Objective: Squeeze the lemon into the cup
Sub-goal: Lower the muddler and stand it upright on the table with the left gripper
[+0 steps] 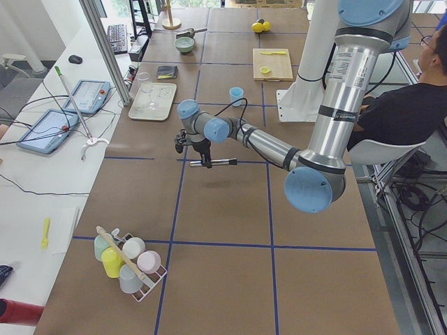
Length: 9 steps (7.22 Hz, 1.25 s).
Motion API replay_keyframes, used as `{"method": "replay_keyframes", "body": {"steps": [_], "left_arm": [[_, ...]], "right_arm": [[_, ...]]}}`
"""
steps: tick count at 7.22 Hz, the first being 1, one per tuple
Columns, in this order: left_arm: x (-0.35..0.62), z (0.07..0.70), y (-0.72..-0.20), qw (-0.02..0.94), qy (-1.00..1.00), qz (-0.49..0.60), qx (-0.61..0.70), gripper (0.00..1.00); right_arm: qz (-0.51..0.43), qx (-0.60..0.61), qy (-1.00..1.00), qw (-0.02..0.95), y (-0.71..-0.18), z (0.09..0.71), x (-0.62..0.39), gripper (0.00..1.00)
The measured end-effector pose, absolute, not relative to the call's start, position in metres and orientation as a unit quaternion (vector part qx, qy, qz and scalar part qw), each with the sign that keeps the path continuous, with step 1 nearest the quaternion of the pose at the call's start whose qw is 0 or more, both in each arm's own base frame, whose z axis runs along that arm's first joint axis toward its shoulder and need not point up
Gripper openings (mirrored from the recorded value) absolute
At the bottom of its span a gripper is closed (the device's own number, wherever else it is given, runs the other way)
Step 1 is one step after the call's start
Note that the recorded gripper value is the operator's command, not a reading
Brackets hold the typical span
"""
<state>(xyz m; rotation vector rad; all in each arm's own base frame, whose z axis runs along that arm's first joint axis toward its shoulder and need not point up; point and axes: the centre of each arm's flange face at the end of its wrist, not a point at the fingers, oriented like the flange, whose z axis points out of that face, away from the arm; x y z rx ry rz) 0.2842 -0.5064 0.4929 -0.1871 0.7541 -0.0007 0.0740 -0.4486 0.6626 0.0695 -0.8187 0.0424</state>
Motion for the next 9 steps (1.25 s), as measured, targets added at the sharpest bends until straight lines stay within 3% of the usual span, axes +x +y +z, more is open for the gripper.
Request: {"method": "replay_keyframes", "body": {"steps": [9], "left_arm": [[0.315, 0.515, -0.481, 0.931, 0.358, 0.032, -0.072, 0.00]], "right_arm": [[0.021, 0.033, -0.398, 0.917, -0.449, 0.664, 0.074, 1.00]]}}
